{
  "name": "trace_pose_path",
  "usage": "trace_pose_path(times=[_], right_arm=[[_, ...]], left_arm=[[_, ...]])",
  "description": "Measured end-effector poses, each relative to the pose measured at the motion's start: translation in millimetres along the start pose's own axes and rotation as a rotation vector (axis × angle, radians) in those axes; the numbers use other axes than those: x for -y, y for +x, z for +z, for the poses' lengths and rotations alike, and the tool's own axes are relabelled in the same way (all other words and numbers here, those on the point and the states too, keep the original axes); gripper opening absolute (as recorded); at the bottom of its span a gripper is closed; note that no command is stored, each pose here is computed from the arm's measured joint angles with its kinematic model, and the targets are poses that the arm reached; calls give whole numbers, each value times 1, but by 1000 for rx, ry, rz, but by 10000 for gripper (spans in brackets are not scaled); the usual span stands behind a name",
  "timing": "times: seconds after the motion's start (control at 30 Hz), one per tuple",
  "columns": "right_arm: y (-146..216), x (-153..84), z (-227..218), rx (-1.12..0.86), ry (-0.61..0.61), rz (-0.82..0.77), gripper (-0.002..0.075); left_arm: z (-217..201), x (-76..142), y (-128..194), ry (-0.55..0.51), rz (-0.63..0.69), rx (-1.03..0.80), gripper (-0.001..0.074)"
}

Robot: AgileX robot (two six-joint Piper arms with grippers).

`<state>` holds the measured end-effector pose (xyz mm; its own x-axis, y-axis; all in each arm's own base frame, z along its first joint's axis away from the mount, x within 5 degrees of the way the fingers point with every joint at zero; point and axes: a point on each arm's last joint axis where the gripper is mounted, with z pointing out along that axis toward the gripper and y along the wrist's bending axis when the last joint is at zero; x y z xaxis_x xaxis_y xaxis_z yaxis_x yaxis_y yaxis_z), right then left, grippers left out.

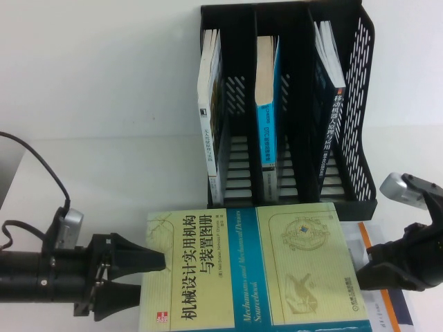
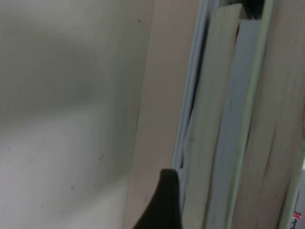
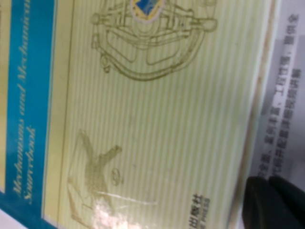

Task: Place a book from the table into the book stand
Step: Push book with right arm

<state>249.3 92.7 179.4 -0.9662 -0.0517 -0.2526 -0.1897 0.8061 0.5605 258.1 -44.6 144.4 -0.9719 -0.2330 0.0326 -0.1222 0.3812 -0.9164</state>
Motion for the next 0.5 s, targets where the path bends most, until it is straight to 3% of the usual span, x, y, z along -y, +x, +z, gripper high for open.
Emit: trace_pose_path(times=[0.5], right_arm=[[-7, -2, 4, -27, -40, -7, -4]], left_arm=[[11, -1, -2, 22, 9, -4, 645]])
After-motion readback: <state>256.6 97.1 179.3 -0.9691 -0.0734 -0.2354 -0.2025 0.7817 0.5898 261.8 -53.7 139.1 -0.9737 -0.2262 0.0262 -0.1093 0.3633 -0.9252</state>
